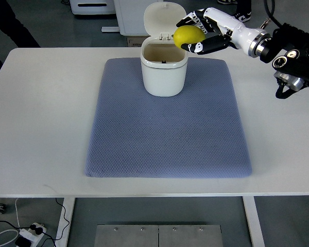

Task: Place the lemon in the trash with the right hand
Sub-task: 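Lift the lemon and carry it above the white bin, then lower the lemon into the bin and open the right hand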

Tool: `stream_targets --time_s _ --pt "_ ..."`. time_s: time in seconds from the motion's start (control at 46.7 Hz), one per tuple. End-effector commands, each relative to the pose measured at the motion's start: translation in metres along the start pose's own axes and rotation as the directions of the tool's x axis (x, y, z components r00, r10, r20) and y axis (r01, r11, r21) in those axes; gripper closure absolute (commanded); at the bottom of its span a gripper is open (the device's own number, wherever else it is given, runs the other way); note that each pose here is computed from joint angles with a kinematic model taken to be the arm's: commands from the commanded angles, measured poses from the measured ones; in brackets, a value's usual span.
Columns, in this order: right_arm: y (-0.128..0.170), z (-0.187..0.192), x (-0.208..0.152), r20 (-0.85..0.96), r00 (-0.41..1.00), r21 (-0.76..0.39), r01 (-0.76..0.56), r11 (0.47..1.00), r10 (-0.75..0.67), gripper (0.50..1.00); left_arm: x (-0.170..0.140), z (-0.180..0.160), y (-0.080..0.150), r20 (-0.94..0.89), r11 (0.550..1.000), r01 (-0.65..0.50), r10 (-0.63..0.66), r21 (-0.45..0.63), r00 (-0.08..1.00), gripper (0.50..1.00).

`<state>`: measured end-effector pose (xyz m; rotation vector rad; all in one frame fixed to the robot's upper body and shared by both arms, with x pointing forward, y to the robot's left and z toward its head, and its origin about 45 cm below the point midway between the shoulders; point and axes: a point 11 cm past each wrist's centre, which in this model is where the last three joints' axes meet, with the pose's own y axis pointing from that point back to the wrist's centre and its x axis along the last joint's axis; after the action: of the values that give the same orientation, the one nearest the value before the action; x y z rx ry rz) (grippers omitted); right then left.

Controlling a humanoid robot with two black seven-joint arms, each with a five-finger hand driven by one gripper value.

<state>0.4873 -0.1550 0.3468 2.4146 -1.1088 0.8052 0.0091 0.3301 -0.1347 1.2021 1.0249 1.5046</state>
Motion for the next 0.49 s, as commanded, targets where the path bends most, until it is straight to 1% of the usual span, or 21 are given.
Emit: stream_targets --time_s 0.0,0.064,0.171,0.257,0.471 --pt "-0.008 -0.001 -0.002 0.005 1.000 -0.010 -0.007 1.000 0.007 0.946 0.000 0.000 0.000 0.000 1.000 0.000 0.000 -0.001 1.000 0.500" --pt "-0.014 0.001 -0.002 0.006 1.000 -0.027 -0.019 0.999 0.019 0.944 0.000 0.000 0.000 0.000 1.000 0.000 0.000 0.001 1.000 0.500" --pt "-0.026 0.000 -0.016 0.000 1.000 -0.032 0.001 1.000 -0.001 0.944 0.000 0.000 0.000 0.000 1.000 0.000 0.000 -0.001 1.000 0.500" --pt "-0.032 -0.001 -0.020 0.005 1.000 -0.035 0.002 0.999 -0.002 0.940 0.000 0.000 0.000 0.000 1.000 0.000 0.000 0.001 1.000 0.500" --pt "-0.038 0.004 -0.023 -0.003 1.000 -0.066 -0.004 0.998 0.004 0.936 0.000 0.000 0.000 0.000 1.000 0.000 0.000 0.001 1.000 0.500"
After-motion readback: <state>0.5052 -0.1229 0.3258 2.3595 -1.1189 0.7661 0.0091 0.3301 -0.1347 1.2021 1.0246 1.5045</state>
